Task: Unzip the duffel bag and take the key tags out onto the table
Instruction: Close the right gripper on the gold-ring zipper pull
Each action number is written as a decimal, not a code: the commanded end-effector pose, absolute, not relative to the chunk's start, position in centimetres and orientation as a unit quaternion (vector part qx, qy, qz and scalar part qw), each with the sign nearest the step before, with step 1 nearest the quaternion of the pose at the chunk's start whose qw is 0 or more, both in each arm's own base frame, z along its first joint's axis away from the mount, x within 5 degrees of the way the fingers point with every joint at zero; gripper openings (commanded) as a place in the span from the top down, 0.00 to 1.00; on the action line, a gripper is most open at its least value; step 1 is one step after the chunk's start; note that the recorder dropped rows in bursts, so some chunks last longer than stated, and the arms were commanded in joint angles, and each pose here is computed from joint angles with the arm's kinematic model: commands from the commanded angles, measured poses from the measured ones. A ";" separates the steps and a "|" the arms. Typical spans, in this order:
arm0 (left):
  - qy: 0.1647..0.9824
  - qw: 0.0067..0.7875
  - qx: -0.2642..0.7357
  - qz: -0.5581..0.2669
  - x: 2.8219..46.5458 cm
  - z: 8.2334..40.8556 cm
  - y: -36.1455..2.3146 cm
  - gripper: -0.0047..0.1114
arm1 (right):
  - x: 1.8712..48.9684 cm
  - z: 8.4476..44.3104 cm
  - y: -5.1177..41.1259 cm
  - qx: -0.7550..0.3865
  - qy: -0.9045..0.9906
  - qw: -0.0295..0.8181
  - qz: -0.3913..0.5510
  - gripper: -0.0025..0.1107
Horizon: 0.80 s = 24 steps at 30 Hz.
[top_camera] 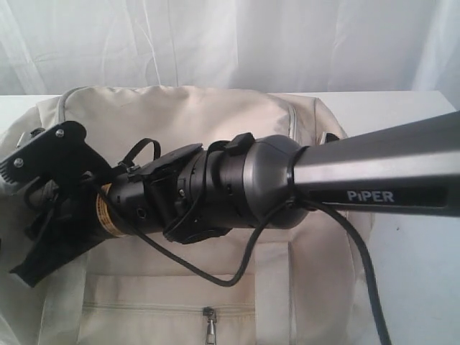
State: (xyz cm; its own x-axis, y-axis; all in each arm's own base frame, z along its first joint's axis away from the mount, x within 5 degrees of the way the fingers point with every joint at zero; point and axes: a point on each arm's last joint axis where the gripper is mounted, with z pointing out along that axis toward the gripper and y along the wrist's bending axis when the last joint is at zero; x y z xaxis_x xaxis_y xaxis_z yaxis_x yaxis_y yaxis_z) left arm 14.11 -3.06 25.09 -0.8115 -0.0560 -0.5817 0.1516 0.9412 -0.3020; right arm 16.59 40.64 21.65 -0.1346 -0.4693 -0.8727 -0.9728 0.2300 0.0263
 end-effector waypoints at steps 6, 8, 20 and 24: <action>0.931 0.318 0.033 -0.177 14.1 25.7 -3.2 0.96 | 16.8 22.0 40.8 -0.509 0.692 0.392 0.330 0.76; 0.931 0.318 0.033 -0.178 14.1 25.7 -3.2 0.96 | 16.8 22.2 40.8 -0.507 0.691 0.394 0.332 0.78; 0.931 0.318 0.035 -0.177 14.1 25.7 -3.2 0.96 | 16.6 24.4 40.1 -0.483 0.694 0.404 0.349 0.82; 0.931 0.318 0.035 -0.177 14.1 25.7 -3.2 0.96 | 16.6 23.9 39.9 -0.490 0.695 0.402 0.339 0.82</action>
